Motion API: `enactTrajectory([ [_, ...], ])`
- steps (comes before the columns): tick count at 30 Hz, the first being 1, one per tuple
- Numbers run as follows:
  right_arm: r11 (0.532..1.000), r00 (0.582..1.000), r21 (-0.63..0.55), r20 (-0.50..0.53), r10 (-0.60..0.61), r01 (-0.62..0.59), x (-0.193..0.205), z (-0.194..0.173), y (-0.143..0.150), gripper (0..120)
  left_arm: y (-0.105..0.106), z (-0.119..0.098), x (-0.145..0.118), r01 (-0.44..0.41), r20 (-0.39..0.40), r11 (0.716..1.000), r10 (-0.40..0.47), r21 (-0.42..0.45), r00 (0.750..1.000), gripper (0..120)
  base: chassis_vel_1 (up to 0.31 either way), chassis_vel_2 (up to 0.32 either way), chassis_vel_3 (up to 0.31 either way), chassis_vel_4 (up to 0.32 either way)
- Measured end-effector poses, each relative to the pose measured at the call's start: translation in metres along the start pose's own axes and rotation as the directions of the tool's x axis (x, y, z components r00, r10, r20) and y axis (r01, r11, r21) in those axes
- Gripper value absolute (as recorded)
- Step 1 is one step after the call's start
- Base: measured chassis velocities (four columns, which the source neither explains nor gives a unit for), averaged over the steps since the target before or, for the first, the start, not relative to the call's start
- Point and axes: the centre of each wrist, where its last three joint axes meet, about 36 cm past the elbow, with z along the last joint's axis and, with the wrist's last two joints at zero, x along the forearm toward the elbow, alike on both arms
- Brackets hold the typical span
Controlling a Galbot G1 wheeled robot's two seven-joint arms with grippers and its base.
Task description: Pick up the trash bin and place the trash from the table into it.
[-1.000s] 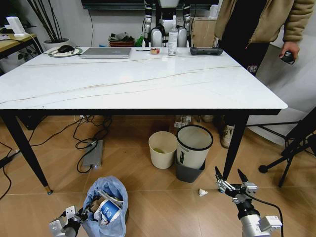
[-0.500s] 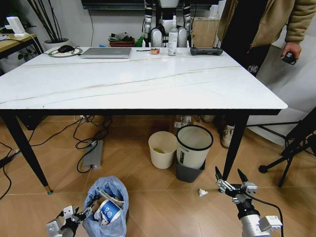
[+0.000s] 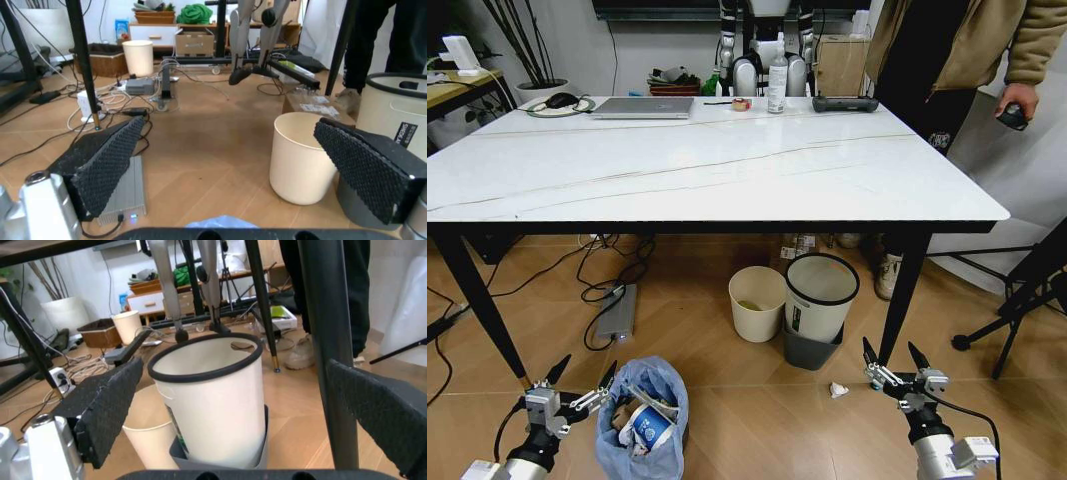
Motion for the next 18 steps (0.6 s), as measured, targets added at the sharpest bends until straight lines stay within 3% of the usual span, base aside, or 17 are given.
enactTrajectory([
  [18, 1.000, 1.000, 0.000, 0.000, 0.000, 0.000, 0.0000, 0.0000, 0.0000, 100, 0.0009, 0.0030, -0.0007, 0.009, -0.011, 1.000, -0.008, 0.008, 1.000, 100, 0.000, 0.000, 0.000, 0.000],
])
